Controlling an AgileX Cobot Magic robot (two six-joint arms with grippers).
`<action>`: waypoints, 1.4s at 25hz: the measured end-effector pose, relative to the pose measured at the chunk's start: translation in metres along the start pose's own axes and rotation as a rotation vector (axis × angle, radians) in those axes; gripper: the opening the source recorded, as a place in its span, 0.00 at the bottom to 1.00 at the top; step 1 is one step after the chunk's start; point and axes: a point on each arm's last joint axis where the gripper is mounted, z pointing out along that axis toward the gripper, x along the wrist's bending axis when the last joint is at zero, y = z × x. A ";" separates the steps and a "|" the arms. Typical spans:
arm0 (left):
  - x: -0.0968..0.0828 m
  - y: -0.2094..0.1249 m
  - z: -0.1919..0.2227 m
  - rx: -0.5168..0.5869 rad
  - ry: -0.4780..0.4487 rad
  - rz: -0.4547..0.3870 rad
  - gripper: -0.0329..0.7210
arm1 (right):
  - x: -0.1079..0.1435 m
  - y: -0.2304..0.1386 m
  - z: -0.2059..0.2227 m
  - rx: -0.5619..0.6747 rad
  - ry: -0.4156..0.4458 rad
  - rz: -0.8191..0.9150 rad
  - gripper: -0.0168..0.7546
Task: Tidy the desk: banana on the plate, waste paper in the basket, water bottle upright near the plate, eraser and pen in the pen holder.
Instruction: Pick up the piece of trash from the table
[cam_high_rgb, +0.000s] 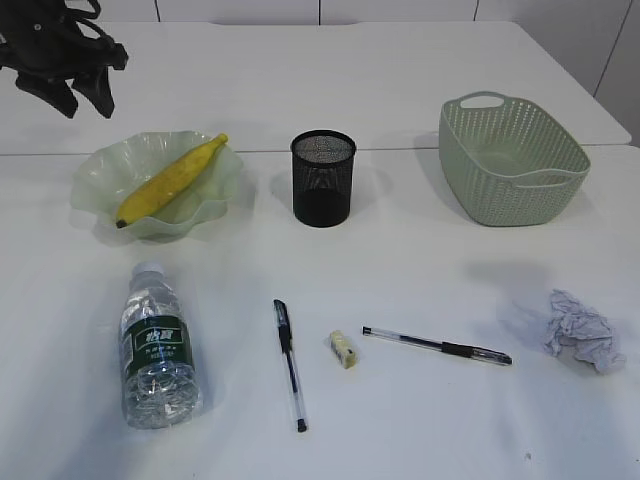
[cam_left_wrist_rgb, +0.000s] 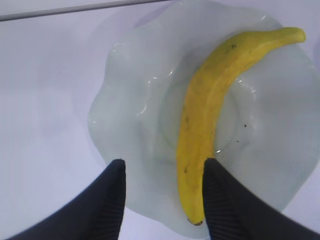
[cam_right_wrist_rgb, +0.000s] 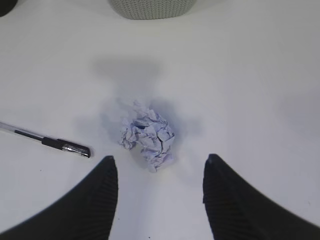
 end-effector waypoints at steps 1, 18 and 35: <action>0.000 0.000 -0.003 -0.002 -0.002 0.000 0.51 | -0.001 0.004 0.003 0.009 0.001 -0.004 0.55; -0.005 0.002 -0.074 -0.125 -0.011 0.008 0.51 | -0.007 0.016 0.065 0.226 0.036 -0.084 0.66; -0.008 -0.002 -0.125 -0.216 -0.018 0.014 0.48 | -0.001 0.009 0.122 0.385 0.153 0.016 0.76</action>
